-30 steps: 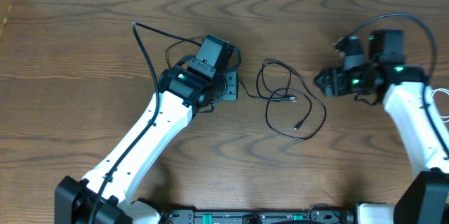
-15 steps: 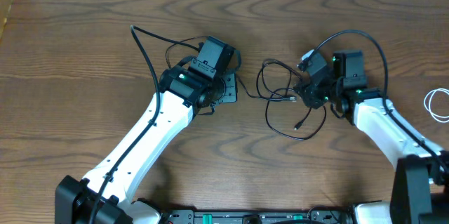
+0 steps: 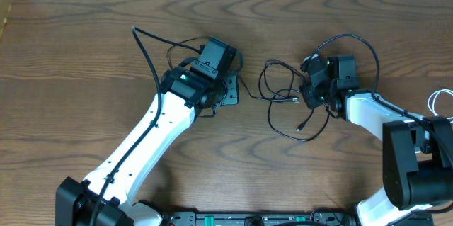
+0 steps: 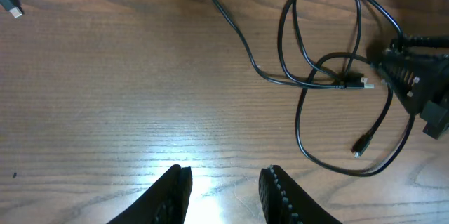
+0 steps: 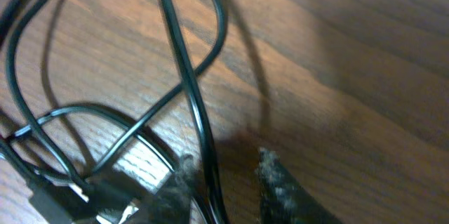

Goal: Untangle cables

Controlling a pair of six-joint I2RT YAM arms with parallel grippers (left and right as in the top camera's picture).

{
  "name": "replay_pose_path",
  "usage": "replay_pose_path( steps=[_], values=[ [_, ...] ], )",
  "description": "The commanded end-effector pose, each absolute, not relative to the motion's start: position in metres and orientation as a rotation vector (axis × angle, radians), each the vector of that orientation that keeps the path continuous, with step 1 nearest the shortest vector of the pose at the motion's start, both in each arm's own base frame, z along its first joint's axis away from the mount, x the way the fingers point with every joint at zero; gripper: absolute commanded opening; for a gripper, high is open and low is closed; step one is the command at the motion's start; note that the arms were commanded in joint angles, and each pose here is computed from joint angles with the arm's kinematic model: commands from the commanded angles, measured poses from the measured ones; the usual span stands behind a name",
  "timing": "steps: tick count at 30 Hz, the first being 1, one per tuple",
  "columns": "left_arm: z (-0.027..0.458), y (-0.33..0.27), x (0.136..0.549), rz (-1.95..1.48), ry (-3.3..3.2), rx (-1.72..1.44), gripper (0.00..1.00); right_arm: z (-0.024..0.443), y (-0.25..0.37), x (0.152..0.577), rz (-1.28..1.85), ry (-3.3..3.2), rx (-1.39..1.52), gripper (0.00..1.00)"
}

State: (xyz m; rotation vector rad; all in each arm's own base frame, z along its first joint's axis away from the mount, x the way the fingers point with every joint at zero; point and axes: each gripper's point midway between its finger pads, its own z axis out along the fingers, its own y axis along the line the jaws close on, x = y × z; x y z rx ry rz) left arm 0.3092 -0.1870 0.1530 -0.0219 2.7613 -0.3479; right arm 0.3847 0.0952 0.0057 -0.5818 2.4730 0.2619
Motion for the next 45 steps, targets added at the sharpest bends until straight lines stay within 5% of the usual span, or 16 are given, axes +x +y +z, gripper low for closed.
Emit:
replay_pose_path(
  steps=[1, 2, 9, 19, 25, 36, 45],
  values=[
    [0.148, -0.184, 0.309, -0.325, 2.772, -0.043, 0.36, 0.003, 0.097, 0.382, 0.279, 2.492, -0.543, 0.08],
    [0.148, -0.184, 0.309, -0.326, 2.773, -0.043, 0.36, 0.003, 0.097, 0.381, 0.280, 2.495, -0.541, 0.01],
    [0.148, -0.184, 0.309, -0.325, 2.772, -0.043, 0.36, 0.050, 0.102, 0.387, 0.400, 2.458, -0.339, 0.01],
    [0.148, -0.184, 0.309, -0.325, 2.772, -0.043, 0.36, 0.307, 0.069, 0.404, 0.557, 1.963, -0.117, 0.01],
    [0.148, -0.184, 0.309, -0.325, 2.772, -0.043, 0.36, 0.397, 0.017, 0.390, 0.438, 1.756, -0.028, 0.01],
    [0.148, -0.184, 0.309, -0.325, 2.772, -0.043, 0.37, 0.446, -0.088, 0.383, 0.222, 1.563, 0.214, 0.01],
    [0.148, -0.184, 0.309, -0.325, 2.773, -0.043, 0.36, 0.368, -0.180, 0.389, -0.058, 1.757, 0.480, 0.01]
  ],
)
